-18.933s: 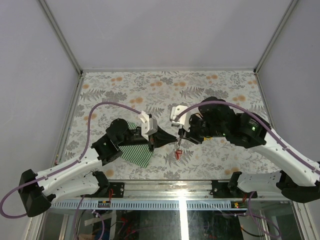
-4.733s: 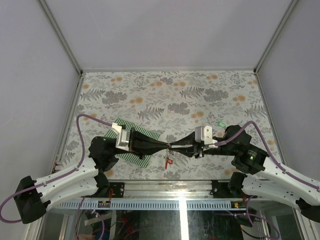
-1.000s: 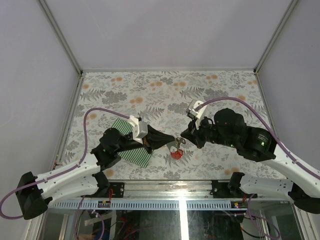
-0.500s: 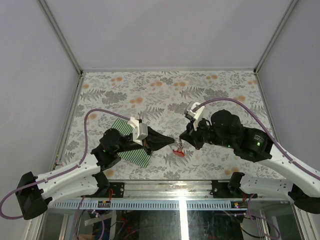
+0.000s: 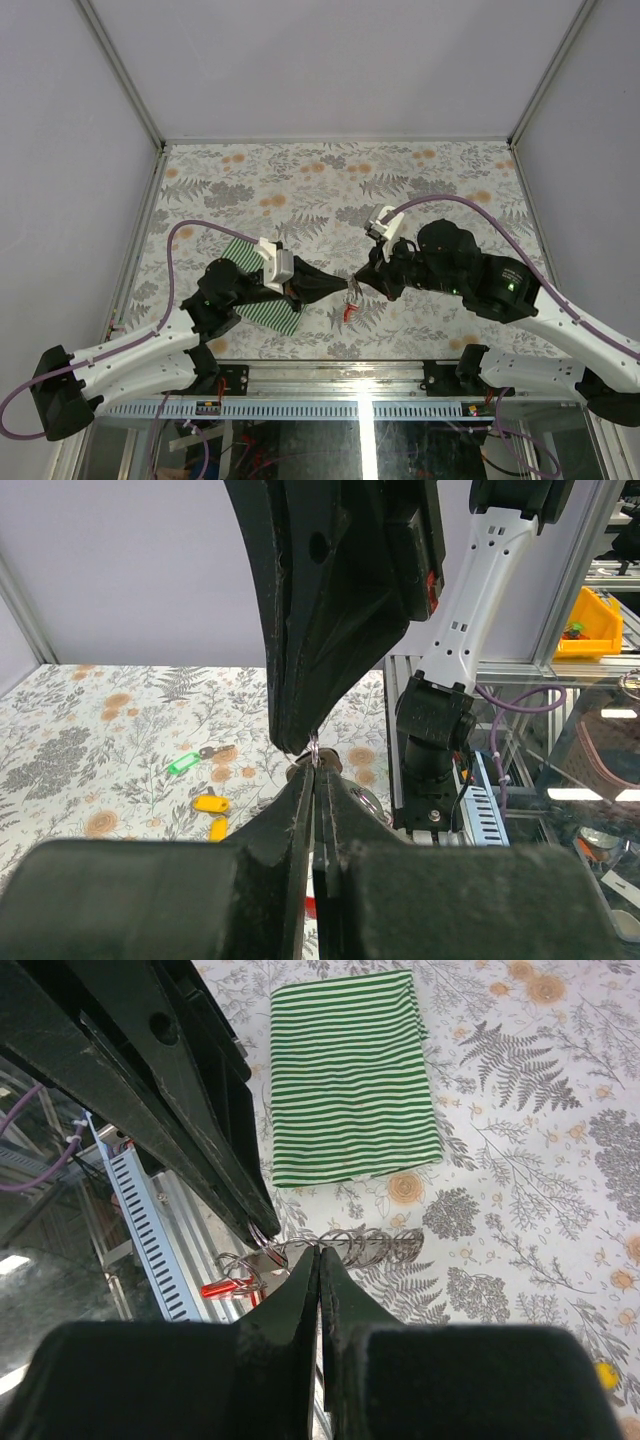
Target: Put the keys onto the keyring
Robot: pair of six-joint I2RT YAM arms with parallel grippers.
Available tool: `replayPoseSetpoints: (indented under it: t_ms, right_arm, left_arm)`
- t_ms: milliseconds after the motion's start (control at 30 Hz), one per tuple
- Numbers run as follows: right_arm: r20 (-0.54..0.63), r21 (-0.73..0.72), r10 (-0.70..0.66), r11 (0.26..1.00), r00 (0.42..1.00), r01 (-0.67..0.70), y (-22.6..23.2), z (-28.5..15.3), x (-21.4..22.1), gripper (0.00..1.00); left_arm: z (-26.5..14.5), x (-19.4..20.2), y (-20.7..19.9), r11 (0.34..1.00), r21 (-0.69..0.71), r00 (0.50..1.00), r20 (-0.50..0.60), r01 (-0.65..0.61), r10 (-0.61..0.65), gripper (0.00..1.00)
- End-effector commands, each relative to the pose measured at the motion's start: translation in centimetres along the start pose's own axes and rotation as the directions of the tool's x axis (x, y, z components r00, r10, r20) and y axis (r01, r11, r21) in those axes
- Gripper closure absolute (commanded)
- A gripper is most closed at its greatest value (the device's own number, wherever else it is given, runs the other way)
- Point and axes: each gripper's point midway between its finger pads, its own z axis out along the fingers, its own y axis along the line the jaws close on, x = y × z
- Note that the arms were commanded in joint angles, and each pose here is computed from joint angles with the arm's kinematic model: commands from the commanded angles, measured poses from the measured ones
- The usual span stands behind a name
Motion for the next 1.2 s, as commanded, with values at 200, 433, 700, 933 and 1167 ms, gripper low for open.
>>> replayPoseSetpoints:
  t_ms: [200,433,700,933,1167]
  right_arm:
    - [0.093,-0.09,0.008,0.996,0.996,0.0,1.8,-0.5,-2.4,1.0]
    - [0.144,0.039,-0.007,0.999,0.99,0.001,-0.4,-2.7,-3.0,0.85]
    - [0.333,0.139,-0.044,0.99,0.942,-0.003,-2.2,-6.4,-4.3,0.61]
    - [0.323,0.142,-0.036,0.99,0.946,-0.011,-2.4,-6.7,-2.5,0.51]
    - [0.336,0.145,-0.037,0.989,0.941,-0.013,-2.5,-7.1,-1.6,0.48]
  left_arm:
    - [0.0,-2.4,-0.4,0.997,0.017,0.994,0.075,-0.08,0.079,1.0]
    - [-0.4,-3.0,-0.9,0.995,0.029,0.99,0.109,-0.094,0.091,1.0]
    - [-0.4,-3.0,-2.0,0.991,0.091,0.99,0.108,-0.098,0.087,1.0]
    - [-0.2,-2.3,-5.3,0.923,0.357,0.99,0.072,-0.143,0.125,1.0]
    - [0.2,-1.9,-6.6,0.843,0.515,0.987,0.046,-0.155,0.153,1.0]
